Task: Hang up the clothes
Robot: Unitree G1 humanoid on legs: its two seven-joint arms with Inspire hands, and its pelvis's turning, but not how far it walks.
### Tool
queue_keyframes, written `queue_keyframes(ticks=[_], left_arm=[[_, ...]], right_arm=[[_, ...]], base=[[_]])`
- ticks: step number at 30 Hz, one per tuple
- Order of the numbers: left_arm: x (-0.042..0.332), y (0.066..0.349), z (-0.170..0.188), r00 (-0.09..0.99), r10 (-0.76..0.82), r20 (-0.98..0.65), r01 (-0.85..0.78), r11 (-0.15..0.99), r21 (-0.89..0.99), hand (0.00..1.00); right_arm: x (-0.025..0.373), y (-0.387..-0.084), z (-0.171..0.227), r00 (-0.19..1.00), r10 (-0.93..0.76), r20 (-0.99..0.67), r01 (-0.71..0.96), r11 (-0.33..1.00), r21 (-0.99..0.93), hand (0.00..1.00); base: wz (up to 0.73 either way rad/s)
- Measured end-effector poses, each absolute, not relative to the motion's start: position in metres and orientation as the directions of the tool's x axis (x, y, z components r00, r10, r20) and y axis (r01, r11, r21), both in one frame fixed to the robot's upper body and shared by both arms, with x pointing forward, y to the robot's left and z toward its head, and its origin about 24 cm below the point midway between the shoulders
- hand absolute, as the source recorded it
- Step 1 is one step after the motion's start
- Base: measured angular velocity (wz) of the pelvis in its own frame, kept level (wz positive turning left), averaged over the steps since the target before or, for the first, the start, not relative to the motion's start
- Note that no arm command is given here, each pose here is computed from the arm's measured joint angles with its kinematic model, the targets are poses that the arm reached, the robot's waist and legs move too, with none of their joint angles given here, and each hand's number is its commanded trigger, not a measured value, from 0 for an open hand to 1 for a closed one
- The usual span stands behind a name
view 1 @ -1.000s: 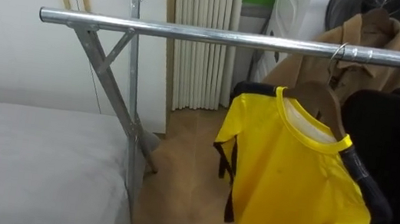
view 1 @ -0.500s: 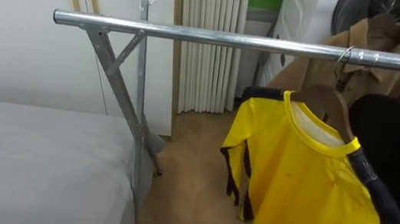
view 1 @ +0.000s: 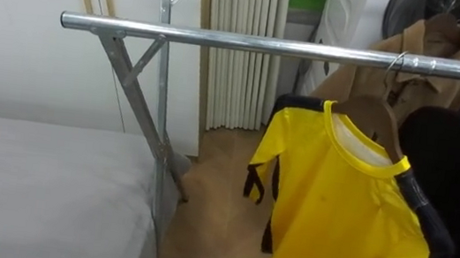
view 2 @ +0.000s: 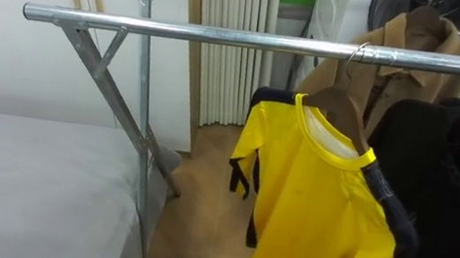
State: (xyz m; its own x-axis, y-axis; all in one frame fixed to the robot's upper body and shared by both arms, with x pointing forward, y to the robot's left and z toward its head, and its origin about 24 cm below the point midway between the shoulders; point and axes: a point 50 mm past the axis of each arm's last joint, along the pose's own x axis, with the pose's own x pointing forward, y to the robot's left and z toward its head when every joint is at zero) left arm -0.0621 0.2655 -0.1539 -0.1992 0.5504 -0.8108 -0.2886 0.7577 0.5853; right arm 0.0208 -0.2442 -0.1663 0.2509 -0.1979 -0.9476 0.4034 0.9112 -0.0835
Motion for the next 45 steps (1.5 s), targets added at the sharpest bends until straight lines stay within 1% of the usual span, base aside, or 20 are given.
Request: queue_keyframes(ticks=[12,19,28,45], left_arm=[[-0.071,0.264,-0.154,-0.251,0.512,-0.822,-0.252,0.785,0.566,0.0],[-0.071,0.266,-0.153,-0.245,0.507,-0.827,-0.188,0.812,0.553,0.0],[-0.07,0.266,-0.153,-0.244,0.513,-0.823,-0.187,0.808,0.559,0.0],[-0.066,0.266,-0.154,-0.239,0.538,-0.808,-0.175,0.795,0.581,0.0]], right_arm=[[0.025,-0.243,-0.167,0.233,-0.196,-0.953,0.414,0.906,-0.085,0.0],[0.029,-0.242,-0.167,0.237,-0.189,-0.953,0.416,0.906,-0.076,0.0],[0.032,-0.242,-0.167,0.245,-0.186,-0.952,0.41,0.909,-0.073,0.0],[0.048,-0.24,-0.166,0.268,-0.196,-0.943,0.335,0.937,-0.1,0.0]], base=[[-0.01],[0.0],[0.0],[0.01]])
